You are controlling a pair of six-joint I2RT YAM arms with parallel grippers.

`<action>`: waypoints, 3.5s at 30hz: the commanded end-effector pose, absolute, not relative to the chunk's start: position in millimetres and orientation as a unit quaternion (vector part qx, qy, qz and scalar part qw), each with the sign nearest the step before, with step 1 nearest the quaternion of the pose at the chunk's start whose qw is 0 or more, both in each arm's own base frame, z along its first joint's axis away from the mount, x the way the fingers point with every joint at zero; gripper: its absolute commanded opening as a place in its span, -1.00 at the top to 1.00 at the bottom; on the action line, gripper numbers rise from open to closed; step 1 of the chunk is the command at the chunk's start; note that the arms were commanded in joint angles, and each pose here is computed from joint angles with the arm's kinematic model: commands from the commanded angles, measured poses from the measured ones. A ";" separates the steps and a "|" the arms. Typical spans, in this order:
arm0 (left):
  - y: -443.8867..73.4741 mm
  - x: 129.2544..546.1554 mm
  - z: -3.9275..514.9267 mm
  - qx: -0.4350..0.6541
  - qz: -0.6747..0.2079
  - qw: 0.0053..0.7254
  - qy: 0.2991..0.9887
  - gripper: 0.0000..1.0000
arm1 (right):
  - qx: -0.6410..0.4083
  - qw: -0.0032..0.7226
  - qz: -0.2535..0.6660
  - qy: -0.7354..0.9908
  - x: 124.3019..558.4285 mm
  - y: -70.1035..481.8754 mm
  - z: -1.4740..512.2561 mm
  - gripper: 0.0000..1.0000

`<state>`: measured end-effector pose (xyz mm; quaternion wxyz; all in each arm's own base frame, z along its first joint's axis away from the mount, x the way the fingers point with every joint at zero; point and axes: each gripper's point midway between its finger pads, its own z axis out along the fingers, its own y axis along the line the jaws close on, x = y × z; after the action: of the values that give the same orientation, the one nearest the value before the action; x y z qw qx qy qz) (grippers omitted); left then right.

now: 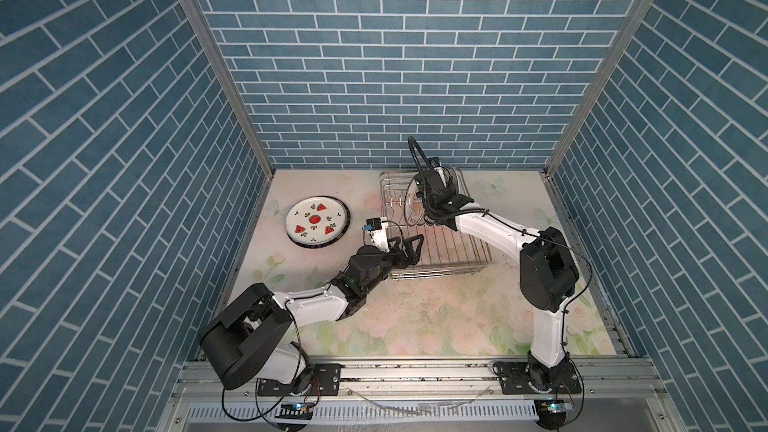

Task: Unload the plates from the dish rack
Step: 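Close the right gripper on the lettered plate's rim and tilt it out, then lift the red-lettered plate out of the rack with the right gripper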

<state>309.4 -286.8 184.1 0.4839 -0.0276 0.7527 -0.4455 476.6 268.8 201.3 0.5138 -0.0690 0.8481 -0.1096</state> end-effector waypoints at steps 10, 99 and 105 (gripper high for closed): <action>-261.3 321.4 153.2 -0.078 -0.379 0.478 0.788 -0.99 | -0.067 0.543 -0.134 0.826 464.9 271.1 233.4 1.00; -245.3 256.1 238.3 0.066 -0.491 0.505 0.707 -0.99 | -0.054 0.570 0.420 0.704 237.3 194.1 326.1 1.00; -255.5 243.0 245.6 0.094 -0.525 0.484 0.694 -0.97 | -0.029 0.545 0.509 0.666 222.5 196.9 317.6 1.00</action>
<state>257.9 -245.3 236.5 0.4915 0.0506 0.7130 -0.4974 235.2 189.7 279.0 0.5459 -0.0485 0.7292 0.4096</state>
